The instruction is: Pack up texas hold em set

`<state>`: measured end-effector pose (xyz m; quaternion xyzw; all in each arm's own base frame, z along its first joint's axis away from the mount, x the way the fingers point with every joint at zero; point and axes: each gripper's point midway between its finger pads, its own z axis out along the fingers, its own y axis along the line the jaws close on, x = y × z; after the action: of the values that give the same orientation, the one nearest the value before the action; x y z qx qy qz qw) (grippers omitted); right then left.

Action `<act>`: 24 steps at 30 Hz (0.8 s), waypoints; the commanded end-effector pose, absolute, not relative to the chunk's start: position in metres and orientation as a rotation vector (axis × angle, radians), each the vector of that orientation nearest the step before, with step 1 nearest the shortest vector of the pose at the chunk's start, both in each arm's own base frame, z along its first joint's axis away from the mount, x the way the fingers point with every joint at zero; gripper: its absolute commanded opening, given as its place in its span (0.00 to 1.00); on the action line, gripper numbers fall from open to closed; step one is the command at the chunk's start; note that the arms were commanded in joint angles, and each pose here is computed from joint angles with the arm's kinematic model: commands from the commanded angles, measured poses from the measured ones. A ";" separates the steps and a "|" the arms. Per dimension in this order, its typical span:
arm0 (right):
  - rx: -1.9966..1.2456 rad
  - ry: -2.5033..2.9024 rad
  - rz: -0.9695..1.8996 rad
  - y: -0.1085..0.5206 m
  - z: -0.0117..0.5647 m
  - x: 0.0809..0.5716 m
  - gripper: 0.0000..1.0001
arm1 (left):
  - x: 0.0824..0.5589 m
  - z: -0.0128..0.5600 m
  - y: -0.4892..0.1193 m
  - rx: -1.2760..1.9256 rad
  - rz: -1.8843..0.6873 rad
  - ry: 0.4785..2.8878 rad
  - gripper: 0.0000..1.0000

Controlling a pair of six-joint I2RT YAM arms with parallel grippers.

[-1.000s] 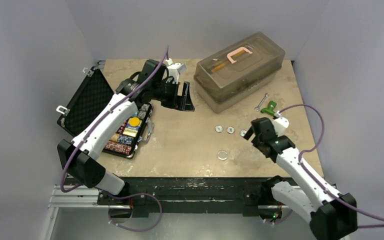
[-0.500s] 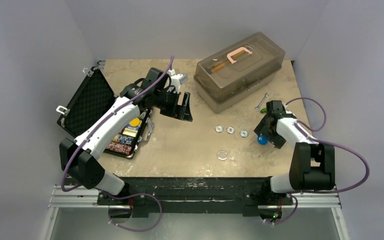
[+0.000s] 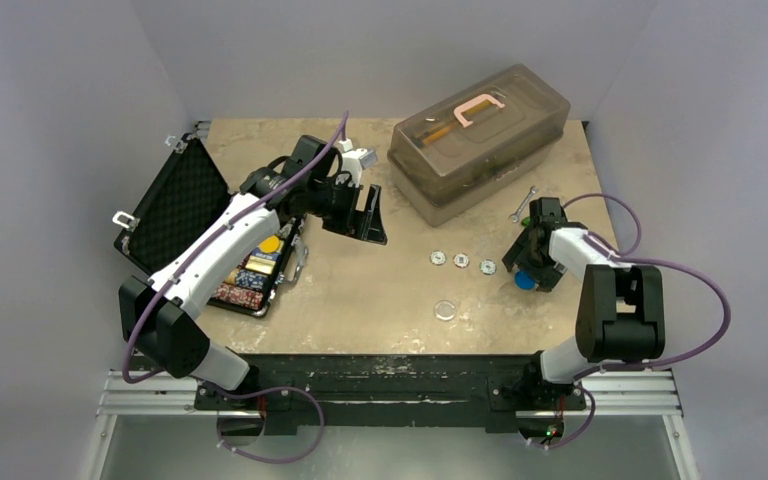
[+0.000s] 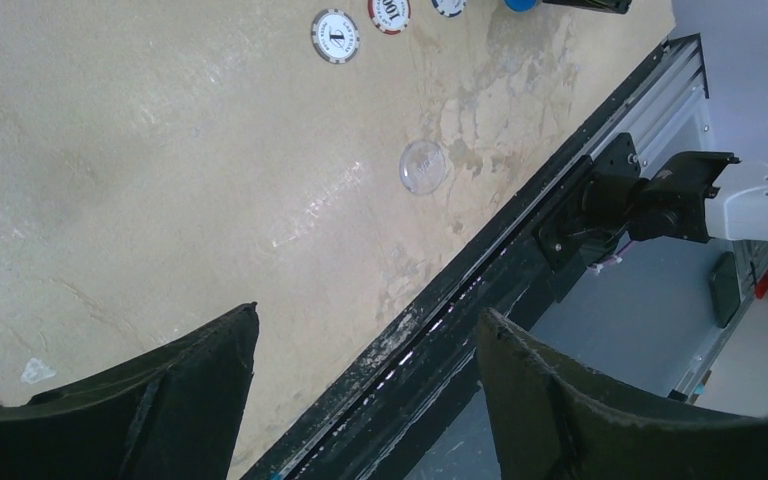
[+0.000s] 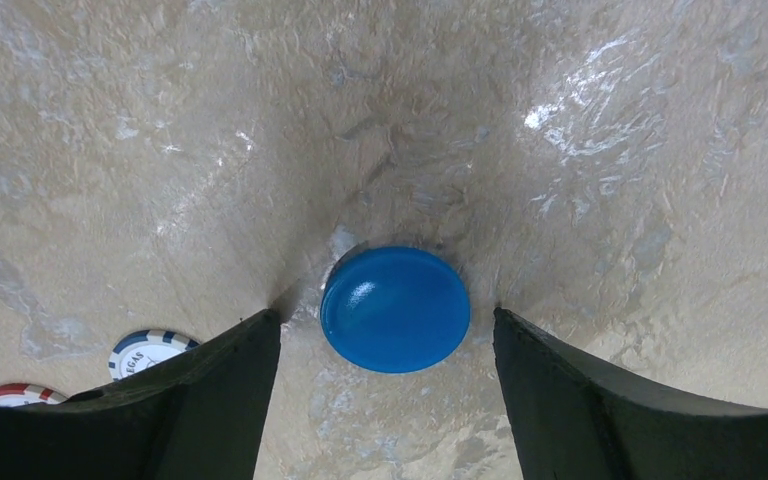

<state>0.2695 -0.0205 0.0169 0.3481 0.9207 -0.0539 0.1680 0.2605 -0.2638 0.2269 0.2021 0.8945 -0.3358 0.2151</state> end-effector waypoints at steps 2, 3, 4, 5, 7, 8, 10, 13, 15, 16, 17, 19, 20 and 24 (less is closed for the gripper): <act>0.996 2.593 -0.115 -0.018 0.021 0.284 0.73 | 0.262 0.238 -0.270 0.597 -0.972 2.424 0.77; 0.998 2.595 -0.123 -0.019 0.021 0.283 0.73 | 0.262 0.238 -0.270 0.597 -0.971 2.422 0.77; 0.999 2.595 -0.127 -0.019 0.021 0.283 0.71 | 0.261 0.239 -0.270 0.599 -0.972 2.421 0.77; 0.999 2.597 -0.130 -0.020 0.020 0.283 0.71 | 0.261 0.239 -0.270 0.598 -0.972 2.421 0.77; 1.001 2.596 -0.133 -0.020 0.020 0.283 0.69 | 0.261 0.239 -0.270 0.600 -0.975 2.420 0.77; 1.001 2.599 -0.136 -0.020 0.020 0.282 0.68 | 0.260 0.239 -0.271 0.600 -0.979 2.422 0.77; 0.997 2.605 -0.142 -0.021 0.020 0.281 0.68 | 0.261 0.239 -0.271 0.599 -0.982 2.422 0.77; 0.990 2.612 -0.154 -0.022 0.020 0.281 0.68 | 0.261 0.239 -0.271 0.601 -0.983 2.421 0.77; 0.990 2.615 -0.163 -0.023 0.019 0.281 0.67 | 0.261 0.239 -0.271 0.601 -0.980 2.420 0.77; 0.989 2.616 -0.168 -0.023 0.019 0.281 0.67 | 0.261 0.239 -0.271 0.600 -0.978 2.421 0.77; 0.988 2.617 -0.170 -0.023 0.019 0.281 0.66 | 0.261 0.238 -0.270 0.600 -0.976 2.423 0.77; 0.988 2.620 -0.174 -0.024 0.018 0.281 0.63 | 0.261 0.238 -0.270 0.600 -0.973 2.422 0.77; 0.989 2.621 -0.172 -0.023 0.017 0.281 0.62 | 0.261 0.238 -0.270 0.600 -0.973 2.422 0.77; 0.989 2.619 -0.174 -0.024 0.016 0.279 0.60 | 0.261 0.239 -0.270 0.601 -0.975 2.418 0.77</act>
<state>0.2743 -0.0190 0.0136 0.3479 0.9225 -0.0521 0.1590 0.2587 -0.2654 0.2281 0.2044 0.8923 -0.3420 0.2120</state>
